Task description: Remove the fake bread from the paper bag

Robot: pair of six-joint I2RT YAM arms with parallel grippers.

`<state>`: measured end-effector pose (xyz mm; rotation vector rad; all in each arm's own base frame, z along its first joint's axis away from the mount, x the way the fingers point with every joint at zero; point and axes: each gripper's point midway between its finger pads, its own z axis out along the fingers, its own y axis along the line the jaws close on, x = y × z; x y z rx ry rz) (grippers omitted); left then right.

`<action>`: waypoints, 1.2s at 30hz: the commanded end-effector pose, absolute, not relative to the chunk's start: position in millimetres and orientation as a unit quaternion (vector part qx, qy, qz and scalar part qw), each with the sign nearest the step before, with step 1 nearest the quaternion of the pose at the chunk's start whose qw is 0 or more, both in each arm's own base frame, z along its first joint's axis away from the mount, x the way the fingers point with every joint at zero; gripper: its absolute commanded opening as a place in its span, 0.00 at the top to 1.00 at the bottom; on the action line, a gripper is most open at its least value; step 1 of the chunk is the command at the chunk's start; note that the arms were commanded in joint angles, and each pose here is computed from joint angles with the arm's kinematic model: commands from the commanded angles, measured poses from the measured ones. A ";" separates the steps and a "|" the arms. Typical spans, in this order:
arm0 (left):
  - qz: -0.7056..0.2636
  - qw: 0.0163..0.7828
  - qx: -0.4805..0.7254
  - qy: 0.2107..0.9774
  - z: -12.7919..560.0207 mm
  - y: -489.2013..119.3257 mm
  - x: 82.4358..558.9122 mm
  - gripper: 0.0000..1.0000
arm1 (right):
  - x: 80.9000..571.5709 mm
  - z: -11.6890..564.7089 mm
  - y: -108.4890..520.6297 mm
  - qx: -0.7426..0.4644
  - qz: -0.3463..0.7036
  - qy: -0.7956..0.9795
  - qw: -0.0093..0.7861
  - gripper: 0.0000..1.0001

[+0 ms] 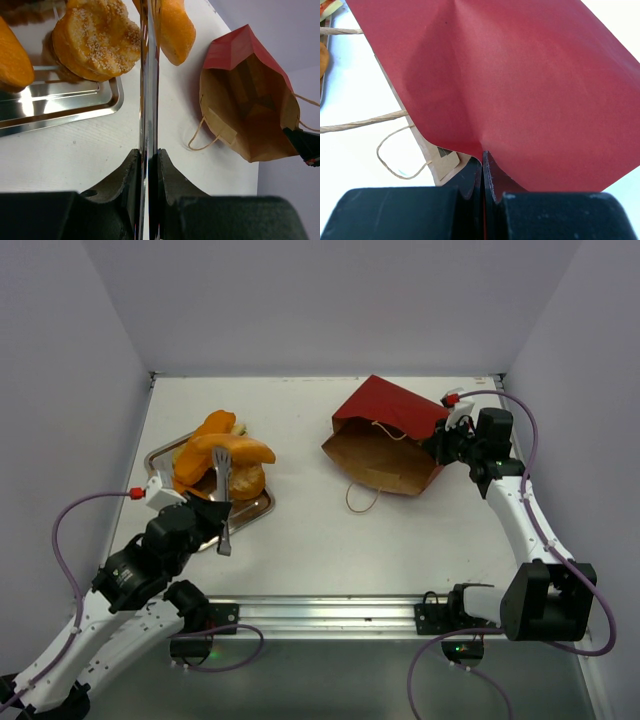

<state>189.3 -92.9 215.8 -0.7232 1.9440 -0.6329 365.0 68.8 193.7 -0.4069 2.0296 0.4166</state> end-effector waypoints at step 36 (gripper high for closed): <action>-0.198 0.476 -0.339 0.787 178.8 -66.2 188.5 0.84 | 364.6 204.0 72.4 -0.177 0.180 0.825 0.505 1.00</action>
